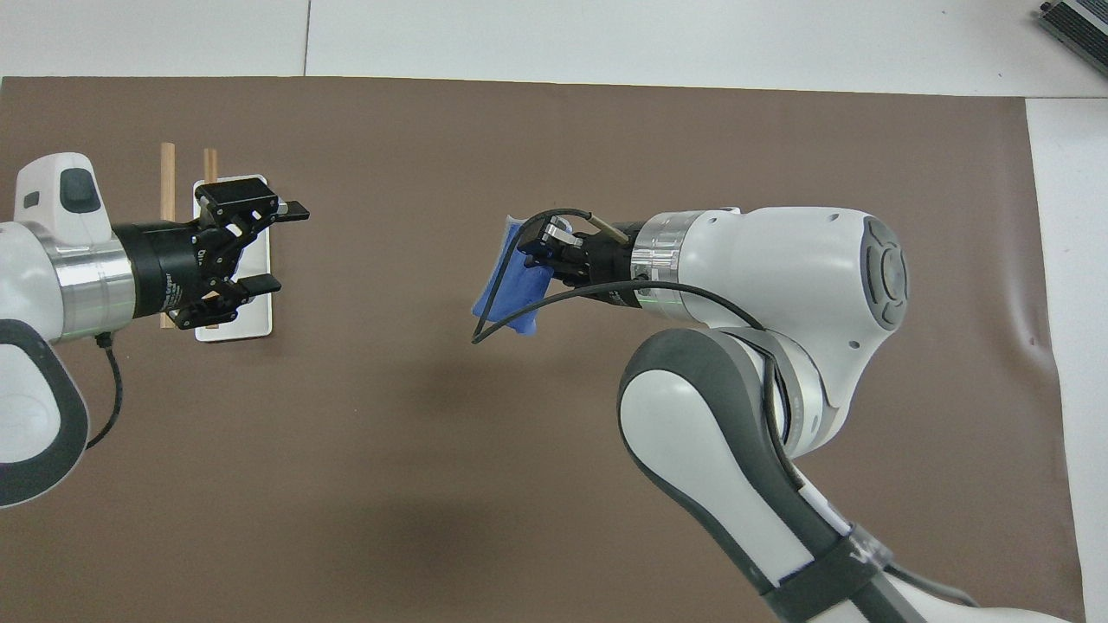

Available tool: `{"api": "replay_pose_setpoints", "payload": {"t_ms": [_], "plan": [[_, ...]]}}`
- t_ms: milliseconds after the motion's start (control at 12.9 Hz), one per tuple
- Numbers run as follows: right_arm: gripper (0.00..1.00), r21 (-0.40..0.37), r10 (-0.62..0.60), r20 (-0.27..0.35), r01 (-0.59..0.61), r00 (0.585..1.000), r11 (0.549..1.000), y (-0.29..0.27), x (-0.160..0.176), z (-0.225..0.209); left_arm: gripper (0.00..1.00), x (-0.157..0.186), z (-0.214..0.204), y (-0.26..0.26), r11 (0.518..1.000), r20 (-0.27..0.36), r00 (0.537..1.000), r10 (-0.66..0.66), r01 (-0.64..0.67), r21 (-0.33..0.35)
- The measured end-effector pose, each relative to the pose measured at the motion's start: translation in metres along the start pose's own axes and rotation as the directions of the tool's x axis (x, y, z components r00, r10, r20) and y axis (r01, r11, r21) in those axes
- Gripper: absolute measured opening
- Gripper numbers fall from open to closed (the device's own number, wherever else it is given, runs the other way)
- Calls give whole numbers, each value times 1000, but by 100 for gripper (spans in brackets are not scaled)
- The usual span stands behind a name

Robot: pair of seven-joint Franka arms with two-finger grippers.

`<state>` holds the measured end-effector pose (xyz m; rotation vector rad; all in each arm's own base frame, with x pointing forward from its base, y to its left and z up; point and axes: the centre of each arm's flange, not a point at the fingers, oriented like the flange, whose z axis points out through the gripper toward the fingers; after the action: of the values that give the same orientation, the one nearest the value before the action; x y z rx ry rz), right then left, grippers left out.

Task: Right arm passes towel to left arm to hang
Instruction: 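Reach the left gripper to the towel held by the right gripper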

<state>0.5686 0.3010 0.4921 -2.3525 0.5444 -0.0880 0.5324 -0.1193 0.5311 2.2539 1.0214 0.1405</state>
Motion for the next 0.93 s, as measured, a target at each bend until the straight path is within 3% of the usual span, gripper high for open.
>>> {"api": "replay_pose_setpoints", "payload": {"t_ms": [233, 466, 931], "plan": [[11, -1, 1, 1, -1, 1000, 1000, 0, 0, 1, 100, -27, 19, -5, 983, -11, 988, -155, 154, -95], [11, -1, 3, 2, -3, 1000, 1000, 1, 1, 2, 100, -71, 55, -16, 964, -44, 974, -222, 212, -158], [11, -2, 3, 2, -3, 1000, 1000, 1, 2, 2, 100, -122, 109, -33, 936, -47, 951, -306, 291, -199]]}}
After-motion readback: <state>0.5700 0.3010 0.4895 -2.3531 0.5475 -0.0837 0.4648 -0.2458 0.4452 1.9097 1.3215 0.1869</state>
